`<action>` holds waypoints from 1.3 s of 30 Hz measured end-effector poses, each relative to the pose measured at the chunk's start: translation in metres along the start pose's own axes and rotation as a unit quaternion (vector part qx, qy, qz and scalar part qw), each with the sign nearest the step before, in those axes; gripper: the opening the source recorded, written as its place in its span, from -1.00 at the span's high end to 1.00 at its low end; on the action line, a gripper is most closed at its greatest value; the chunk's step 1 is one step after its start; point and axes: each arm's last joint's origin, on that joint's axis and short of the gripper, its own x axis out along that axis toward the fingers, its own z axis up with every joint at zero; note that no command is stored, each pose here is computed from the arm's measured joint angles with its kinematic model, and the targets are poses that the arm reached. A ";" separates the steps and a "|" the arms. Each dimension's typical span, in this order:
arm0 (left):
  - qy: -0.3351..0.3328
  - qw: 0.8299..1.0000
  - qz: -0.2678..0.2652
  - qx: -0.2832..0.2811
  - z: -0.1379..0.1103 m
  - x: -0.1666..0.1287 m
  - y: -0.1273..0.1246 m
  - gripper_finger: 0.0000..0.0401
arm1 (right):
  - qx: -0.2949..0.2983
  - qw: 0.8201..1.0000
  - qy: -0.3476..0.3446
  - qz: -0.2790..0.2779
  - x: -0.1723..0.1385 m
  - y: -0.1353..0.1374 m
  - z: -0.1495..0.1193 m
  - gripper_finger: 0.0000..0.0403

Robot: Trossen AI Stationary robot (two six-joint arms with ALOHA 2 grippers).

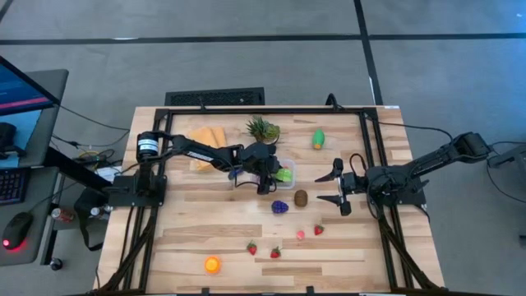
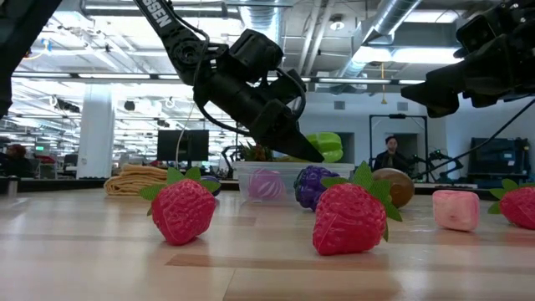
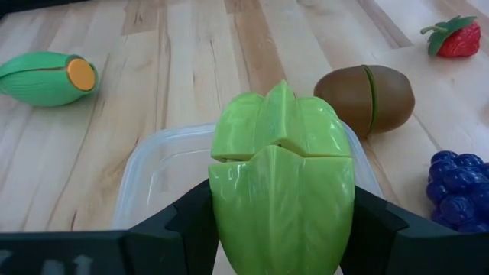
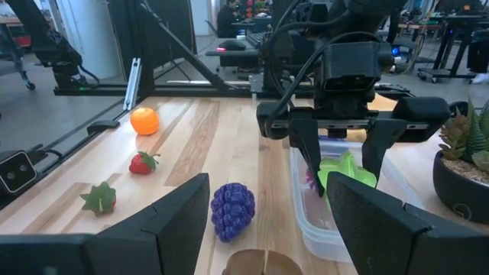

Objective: Pick and placing Produce into tupperware
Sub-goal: Put the green starfruit into the transparent container, then put the green corn into the transparent container

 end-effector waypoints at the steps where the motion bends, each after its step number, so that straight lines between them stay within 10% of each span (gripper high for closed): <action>1: 0.000 1.000 0.000 0.000 0.000 0.000 0.000 0.04 | 0.000 1.000 0.000 0.000 0.000 0.000 0.000 -0.29; 39: -0.026 0.999 0.019 0.001 0.005 0.000 0.002 -0.41 | 0.000 1.000 0.002 0.000 0.000 0.000 0.000 -0.29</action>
